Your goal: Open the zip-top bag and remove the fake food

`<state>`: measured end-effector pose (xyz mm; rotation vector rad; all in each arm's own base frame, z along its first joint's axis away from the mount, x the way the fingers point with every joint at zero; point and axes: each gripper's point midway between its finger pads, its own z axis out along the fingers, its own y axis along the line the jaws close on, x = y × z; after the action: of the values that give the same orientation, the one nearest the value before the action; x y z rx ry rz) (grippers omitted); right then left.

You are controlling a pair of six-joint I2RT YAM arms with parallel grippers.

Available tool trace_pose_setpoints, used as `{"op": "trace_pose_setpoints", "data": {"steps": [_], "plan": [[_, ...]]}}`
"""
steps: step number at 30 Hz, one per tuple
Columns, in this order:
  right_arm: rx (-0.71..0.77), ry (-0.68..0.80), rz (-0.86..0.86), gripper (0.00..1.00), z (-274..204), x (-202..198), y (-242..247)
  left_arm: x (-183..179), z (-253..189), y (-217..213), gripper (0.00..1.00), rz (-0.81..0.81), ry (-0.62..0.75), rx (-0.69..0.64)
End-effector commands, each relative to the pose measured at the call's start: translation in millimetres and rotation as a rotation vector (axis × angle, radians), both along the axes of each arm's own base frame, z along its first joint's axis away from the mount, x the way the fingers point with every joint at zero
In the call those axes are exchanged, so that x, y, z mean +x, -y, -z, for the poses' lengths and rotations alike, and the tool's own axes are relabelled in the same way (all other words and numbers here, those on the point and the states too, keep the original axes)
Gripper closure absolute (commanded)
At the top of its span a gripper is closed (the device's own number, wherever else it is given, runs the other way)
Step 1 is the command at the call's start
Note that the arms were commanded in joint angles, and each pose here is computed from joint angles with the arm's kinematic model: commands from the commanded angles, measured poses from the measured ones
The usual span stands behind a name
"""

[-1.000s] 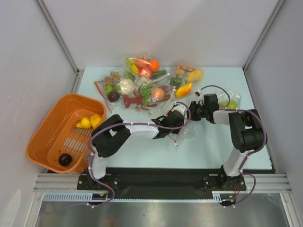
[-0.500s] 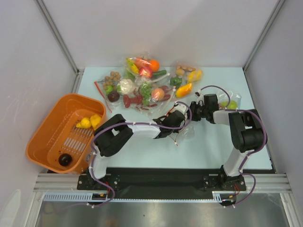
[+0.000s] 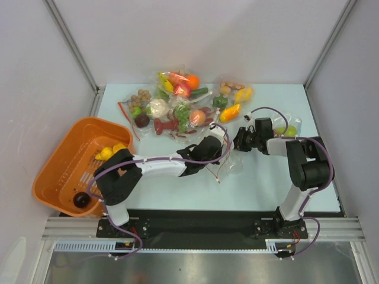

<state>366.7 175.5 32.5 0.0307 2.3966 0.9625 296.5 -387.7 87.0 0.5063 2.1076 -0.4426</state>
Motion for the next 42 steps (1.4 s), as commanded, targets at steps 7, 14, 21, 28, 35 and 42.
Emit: {"op": "trace_pose_setpoints", "data": {"steps": [7,14,21,28,35,42], "plan": [[-0.002,0.035,-0.001,0.81,-6,2,3,-25,-37,-7,0.92,0.060,0.007,-0.088],[0.003,0.026,0.007,0.81,-3,3,6,-48,-81,-18,0.92,0.158,0.037,-0.160],[0.007,0.025,0.003,0.81,-1,1,6,-62,-117,-41,0.92,0.218,0.024,-0.282],[0.010,0.032,0.004,0.81,-5,1,6,-31,-131,-113,0.92,0.042,0.067,-0.272],[0.021,0.028,0.000,0.81,-5,-1,5,10,-139,-218,0.97,-0.306,0.108,-0.205],[0.025,0.020,-0.006,0.81,-3,-1,5,21,-133,-317,1.00,-0.626,0.150,-0.207]]}}
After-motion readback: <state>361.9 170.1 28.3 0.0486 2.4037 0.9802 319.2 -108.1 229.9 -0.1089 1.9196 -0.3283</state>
